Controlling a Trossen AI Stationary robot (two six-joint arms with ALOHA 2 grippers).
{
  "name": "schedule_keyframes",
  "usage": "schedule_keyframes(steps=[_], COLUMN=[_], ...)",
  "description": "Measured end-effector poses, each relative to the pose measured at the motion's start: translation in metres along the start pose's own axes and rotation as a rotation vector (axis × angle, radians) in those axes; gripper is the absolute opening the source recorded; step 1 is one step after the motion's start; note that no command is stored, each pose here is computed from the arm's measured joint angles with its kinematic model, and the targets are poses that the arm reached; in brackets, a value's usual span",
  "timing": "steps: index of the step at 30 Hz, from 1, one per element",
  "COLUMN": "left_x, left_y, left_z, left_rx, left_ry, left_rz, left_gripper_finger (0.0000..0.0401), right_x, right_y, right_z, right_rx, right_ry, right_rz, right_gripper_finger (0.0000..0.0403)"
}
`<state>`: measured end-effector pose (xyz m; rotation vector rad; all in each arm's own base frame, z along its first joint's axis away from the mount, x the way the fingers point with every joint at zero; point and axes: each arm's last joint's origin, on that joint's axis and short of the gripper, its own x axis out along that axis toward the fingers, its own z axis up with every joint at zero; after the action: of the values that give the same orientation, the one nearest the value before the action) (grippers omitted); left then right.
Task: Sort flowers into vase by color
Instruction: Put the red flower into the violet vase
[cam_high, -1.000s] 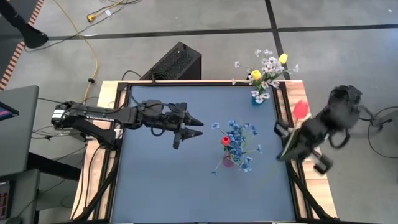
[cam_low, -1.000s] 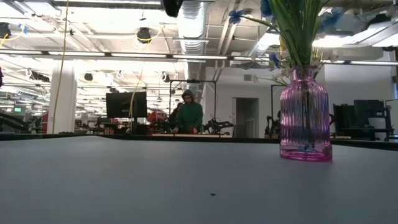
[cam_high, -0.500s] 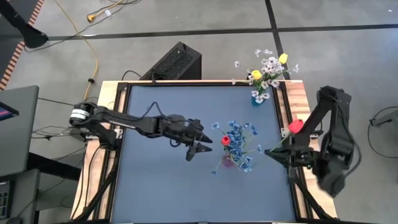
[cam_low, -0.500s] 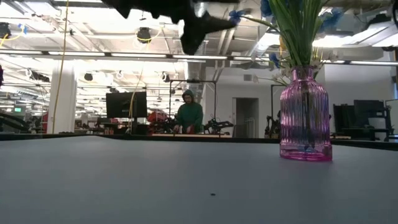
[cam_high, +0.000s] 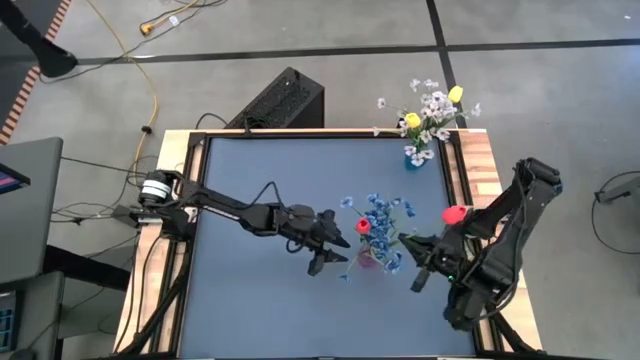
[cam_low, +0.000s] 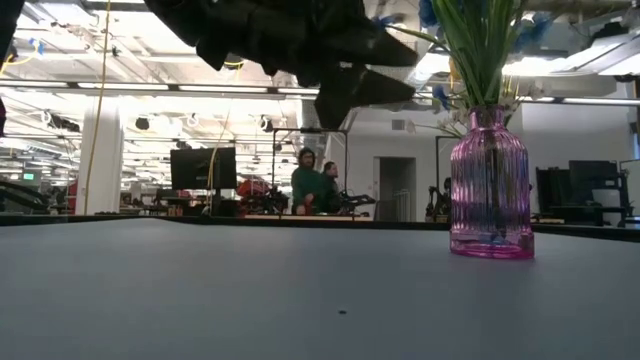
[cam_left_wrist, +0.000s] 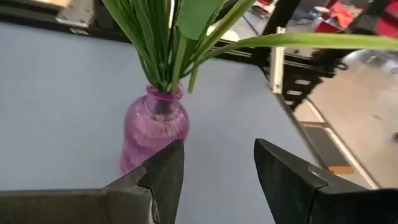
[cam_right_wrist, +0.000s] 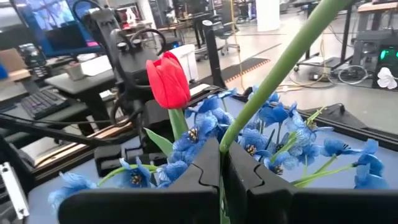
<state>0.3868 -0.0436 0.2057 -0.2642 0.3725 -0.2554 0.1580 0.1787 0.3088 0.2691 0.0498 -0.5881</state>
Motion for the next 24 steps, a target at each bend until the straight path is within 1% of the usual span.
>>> schedule_keyframes(steps=[3, 5, 8, 10, 13, 17, 19, 22, 24], left_x=[0.004, 0.008, 0.011, 0.014, 0.015, 0.02, 0.025, 0.028, 0.029], left_y=[-0.002, -0.003, -0.004, -0.003, 0.0, 0.004, 0.007, 0.007, 0.006], left_z=[-0.005, -0.006, -0.008, -0.008, -0.012, -0.018, -0.025, -0.03, -0.027], left_rx=[0.039, 0.069, 0.101, 0.12, 0.1, 0.066, 0.033, 0.024, 0.04], left_ry=[0.002, -0.016, -0.034, -0.052, -0.033, -0.022, -0.003, 0.011, -0.036], left_rz=[0.036, 0.057, 0.062, 0.093, 0.13, 0.119, 0.113, 0.114, 0.12], left_gripper_finger=[0.0183, 0.0183, 0.0183, 0.0183, 0.0183, 0.0184, 0.0184, 0.0184, 0.0184], right_x=[0.004, 0.003, 0.002, 0.001, 0.0, 0.003, 0.006, 0.01, 0.014], right_y=[0.001, -0.001, -0.004, -0.005, -0.005, -0.006, -0.006, -0.005, -0.002], right_z=[-0.002, 0.001, 0.009, 0.018, 0.033, 0.047, 0.048, 0.046, 0.042], right_rx=[-0.003, 0.001, -0.011, -0.026, -0.06, -0.104, -0.122, -0.133, -0.141], right_ry=[0.002, 0.031, 0.072, 0.076, 0.083, 0.093, 0.103, 0.145, 0.165], right_rz=[-0.015, -0.014, -0.004, 0.005, 0.013, 0.012, 0.005, -0.003, -0.01], right_gripper_finger=[0.0026, 0.0027, 0.0027, 0.0026, 0.0026, 0.0027, 0.0026, 0.0027, 0.0027])
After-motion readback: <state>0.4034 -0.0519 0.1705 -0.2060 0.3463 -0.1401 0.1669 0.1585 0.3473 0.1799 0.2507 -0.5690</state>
